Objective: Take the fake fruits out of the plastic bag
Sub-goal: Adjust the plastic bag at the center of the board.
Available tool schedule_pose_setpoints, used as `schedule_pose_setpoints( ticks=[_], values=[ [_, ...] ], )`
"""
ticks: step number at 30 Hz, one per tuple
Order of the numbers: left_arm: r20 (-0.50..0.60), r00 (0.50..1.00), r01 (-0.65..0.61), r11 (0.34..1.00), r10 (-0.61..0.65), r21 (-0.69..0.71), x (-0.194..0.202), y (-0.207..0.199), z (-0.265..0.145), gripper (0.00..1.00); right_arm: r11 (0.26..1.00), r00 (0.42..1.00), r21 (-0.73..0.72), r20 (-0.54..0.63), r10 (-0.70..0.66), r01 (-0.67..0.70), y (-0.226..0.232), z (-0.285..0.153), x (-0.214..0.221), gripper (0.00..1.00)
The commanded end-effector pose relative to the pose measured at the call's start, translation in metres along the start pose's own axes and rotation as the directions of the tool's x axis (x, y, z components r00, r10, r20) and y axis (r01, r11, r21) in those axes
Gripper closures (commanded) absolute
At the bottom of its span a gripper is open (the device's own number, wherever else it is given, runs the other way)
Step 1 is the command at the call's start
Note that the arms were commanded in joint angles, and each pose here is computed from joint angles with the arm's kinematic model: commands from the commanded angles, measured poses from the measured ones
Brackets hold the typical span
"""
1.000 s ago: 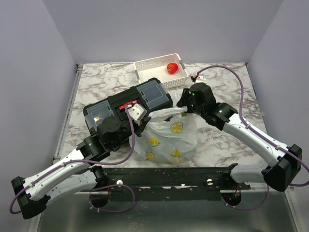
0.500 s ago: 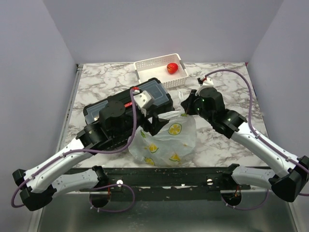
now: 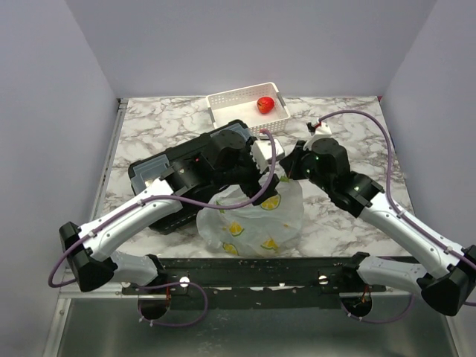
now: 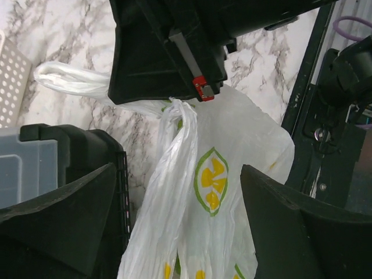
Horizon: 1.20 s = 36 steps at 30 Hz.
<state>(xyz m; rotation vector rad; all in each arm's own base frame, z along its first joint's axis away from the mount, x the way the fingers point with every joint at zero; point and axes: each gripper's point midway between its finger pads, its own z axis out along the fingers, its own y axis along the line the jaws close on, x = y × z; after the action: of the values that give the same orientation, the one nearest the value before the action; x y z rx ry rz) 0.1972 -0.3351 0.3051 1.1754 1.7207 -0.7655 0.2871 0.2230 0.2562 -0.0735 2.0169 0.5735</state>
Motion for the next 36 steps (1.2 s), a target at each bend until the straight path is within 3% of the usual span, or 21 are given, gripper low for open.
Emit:
schedule_pose_setpoints(
  ticks=[1,6,9,10,13,20,25,31,36],
  values=[
    [-0.030,0.999,0.029,0.999,-0.030,-0.040,-0.003,0.009,0.012,0.17,0.999,1.000,-0.027,0.006,0.019,-0.019,0.003,-0.007,-0.001,0.97],
    [0.014,0.997,0.073,0.984,-0.072,-0.165,-0.015,0.031,0.013,0.43,1.000,1.000,-0.011,-0.011,0.027,-0.027,-0.003,-0.014,0.008,0.97],
    [0.073,0.993,0.110,0.973,-0.097,-0.203,-0.027,0.037,0.010,0.81,0.999,0.999,0.004,-0.009,0.038,-0.038,-0.010,-0.021,0.011,0.97],
    [0.089,0.991,0.121,0.970,-0.105,-0.210,-0.031,0.038,0.010,0.90,0.999,0.999,0.013,-0.008,0.039,-0.038,-0.012,-0.024,0.011,0.97],
    [0.170,0.975,0.175,0.964,-0.142,-0.202,-0.048,0.038,0.011,1.00,0.995,0.998,0.087,0.032,0.052,-0.054,-0.027,-0.037,0.004,0.97],
    [0.383,0.884,0.281,0.959,-0.268,0.023,-0.113,0.013,0.020,1.00,0.923,0.972,0.363,0.231,0.046,-0.130,-0.081,-0.087,-0.043,0.99],
    [0.471,0.819,0.311,0.943,-0.329,0.118,-0.168,0.016,0.022,1.00,0.862,0.959,0.496,0.281,-0.046,-0.104,-0.099,-0.102,-0.070,0.99],
    [0.504,0.804,0.276,0.949,-0.316,0.154,-0.227,0.038,0.010,1.00,0.798,0.946,0.601,0.282,-0.160,-0.045,-0.097,-0.096,-0.110,0.99],
    [0.515,0.794,0.283,0.946,-0.323,0.157,-0.231,0.058,-0.006,1.00,0.814,0.934,0.580,0.307,-0.180,-0.034,-0.084,-0.092,-0.132,0.99]
  ],
)
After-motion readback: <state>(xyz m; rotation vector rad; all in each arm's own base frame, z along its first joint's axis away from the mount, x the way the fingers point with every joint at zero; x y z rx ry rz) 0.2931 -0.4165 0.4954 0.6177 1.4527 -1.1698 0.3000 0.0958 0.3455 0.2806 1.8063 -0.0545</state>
